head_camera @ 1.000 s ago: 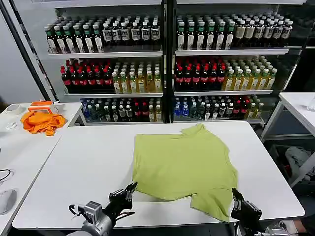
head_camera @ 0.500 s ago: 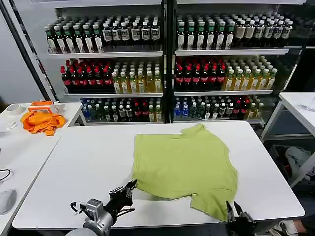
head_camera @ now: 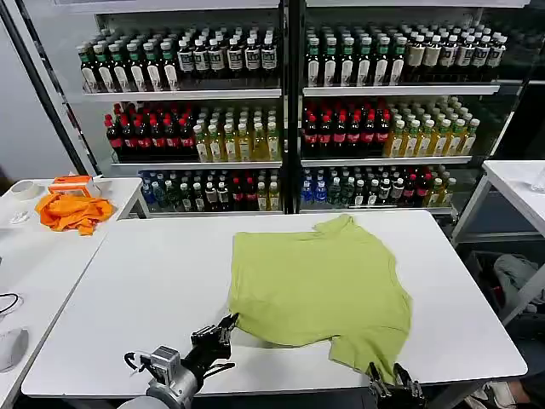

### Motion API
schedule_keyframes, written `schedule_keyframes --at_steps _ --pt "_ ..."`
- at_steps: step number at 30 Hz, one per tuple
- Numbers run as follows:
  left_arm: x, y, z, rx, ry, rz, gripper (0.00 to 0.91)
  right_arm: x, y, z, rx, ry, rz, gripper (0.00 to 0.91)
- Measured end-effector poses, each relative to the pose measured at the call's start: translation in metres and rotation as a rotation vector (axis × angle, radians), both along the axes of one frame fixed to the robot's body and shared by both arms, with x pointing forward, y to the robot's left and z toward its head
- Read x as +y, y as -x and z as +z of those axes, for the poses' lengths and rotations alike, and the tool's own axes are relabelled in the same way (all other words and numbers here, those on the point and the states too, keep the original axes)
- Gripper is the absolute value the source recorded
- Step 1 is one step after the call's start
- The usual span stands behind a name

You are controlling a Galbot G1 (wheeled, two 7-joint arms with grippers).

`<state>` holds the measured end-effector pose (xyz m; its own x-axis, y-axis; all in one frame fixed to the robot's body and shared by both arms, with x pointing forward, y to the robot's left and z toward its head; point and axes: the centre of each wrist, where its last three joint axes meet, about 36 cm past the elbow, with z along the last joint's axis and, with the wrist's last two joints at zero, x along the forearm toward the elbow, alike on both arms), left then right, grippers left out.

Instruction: Fold and organize the clothes.

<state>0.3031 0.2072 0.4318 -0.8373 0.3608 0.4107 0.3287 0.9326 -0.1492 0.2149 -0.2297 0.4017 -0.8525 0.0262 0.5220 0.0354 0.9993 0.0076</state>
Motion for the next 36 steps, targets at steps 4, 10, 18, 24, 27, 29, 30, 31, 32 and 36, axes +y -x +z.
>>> schedule_keyframes --at_steps 4,10,18,24,27,29,30,31,32,36 --pt "-0.001 0.002 0.001 0.0 0.004 -0.002 0.02 -0.001 0.0 0.0 -0.004 -0.002 0.003 0.0" --pt "0.0 0.002 0.001 -0.003 0.004 0.004 0.02 -0.004 -0.001 0.004 -0.025 -0.008 0.002 0.0" --pt "0.002 0.002 0.004 -0.012 0.007 0.005 0.02 -0.009 -0.005 0.014 -0.074 -0.017 -0.003 0.0" --pt "0.005 0.0 0.009 -0.025 0.007 0.004 0.02 -0.015 -0.011 0.026 -0.115 -0.016 0.001 0.0" --pt "0.006 -0.003 0.011 -0.033 0.006 0.003 0.02 -0.019 -0.015 0.032 -0.134 -0.009 0.003 0.0" --pt "0.007 -0.005 0.012 -0.036 0.003 0.002 0.02 -0.024 -0.02 0.035 -0.146 -0.002 0.004 0.0" --pt "0.007 -0.006 0.011 -0.038 0.001 0.001 0.02 -0.026 -0.023 0.037 -0.154 0.002 0.004 0.0" --pt "0.007 -0.008 0.01 -0.038 0.0 0.002 0.02 -0.029 -0.027 0.038 -0.161 0.004 0.006 0.0" --pt "0.008 -0.009 0.009 -0.038 -0.002 0.002 0.02 -0.031 -0.03 0.039 -0.167 0.008 0.007 0.0" --pt "0.009 -0.017 0.003 -0.036 -0.012 0.005 0.02 -0.04 -0.045 0.042 -0.182 0.016 0.019 0.0"
